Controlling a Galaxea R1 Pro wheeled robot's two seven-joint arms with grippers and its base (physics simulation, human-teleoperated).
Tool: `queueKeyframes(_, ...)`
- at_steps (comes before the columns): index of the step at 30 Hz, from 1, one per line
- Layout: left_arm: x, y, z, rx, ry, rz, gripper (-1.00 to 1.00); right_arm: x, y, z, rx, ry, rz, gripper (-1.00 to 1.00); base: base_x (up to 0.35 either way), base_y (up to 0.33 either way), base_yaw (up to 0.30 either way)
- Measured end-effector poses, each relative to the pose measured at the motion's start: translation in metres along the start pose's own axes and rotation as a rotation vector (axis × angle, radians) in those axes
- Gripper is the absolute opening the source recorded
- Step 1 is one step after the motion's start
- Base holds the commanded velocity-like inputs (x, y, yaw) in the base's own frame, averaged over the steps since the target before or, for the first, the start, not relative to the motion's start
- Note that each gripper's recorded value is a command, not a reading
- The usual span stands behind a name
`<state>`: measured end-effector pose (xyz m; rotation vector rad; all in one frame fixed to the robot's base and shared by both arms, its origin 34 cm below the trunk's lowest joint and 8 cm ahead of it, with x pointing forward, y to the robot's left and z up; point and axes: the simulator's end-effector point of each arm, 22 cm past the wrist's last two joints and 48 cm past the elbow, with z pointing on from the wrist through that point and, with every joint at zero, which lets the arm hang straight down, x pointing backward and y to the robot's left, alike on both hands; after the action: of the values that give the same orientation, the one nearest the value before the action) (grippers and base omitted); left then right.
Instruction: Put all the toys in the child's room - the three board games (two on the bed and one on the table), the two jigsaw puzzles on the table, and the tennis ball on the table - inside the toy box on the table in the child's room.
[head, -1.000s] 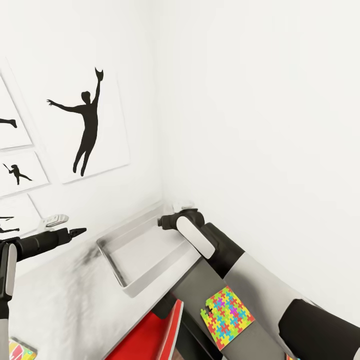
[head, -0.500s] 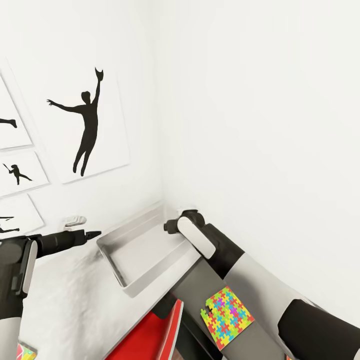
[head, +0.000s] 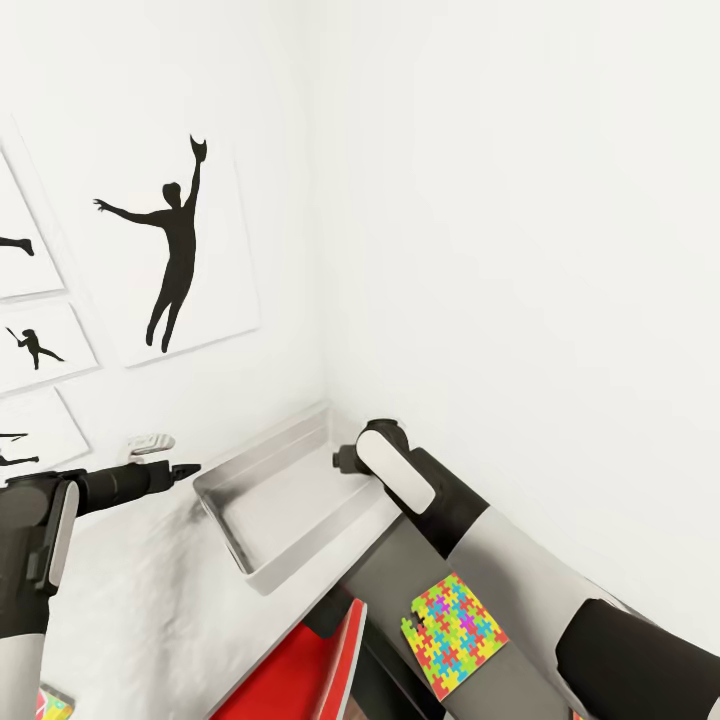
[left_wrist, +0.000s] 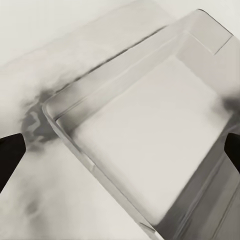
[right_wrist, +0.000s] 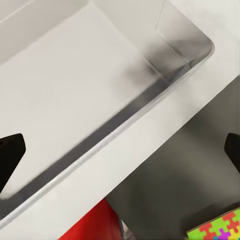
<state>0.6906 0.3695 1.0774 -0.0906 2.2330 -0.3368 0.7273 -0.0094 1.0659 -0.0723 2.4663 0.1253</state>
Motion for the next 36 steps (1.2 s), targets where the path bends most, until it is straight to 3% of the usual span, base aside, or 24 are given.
queueKeyframes(6, 0.001, 0.000, 0.001, -0.001, 0.002, -0.003, 1.00, 0.004, -0.002, 0.004, -0.001, 0.012, 0.011, 1.00, 0.000, 0.000, 0.000)
queueKeyframes(15, 0.007, -0.007, 0.008, 0.015, 0.012, -0.016, 1.00, 0.002, 0.021, 0.006, -0.105, -0.004, 0.045, 1.00, 0.000, 0.000, 0.000)
queueKeyframes(36, 0.025, -0.018, 0.027, 0.040, 0.046, -0.041, 1.00, 0.013, 0.021, 0.027, -0.119, 0.023, 0.073, 1.00, 0.000, 0.000, 0.000)
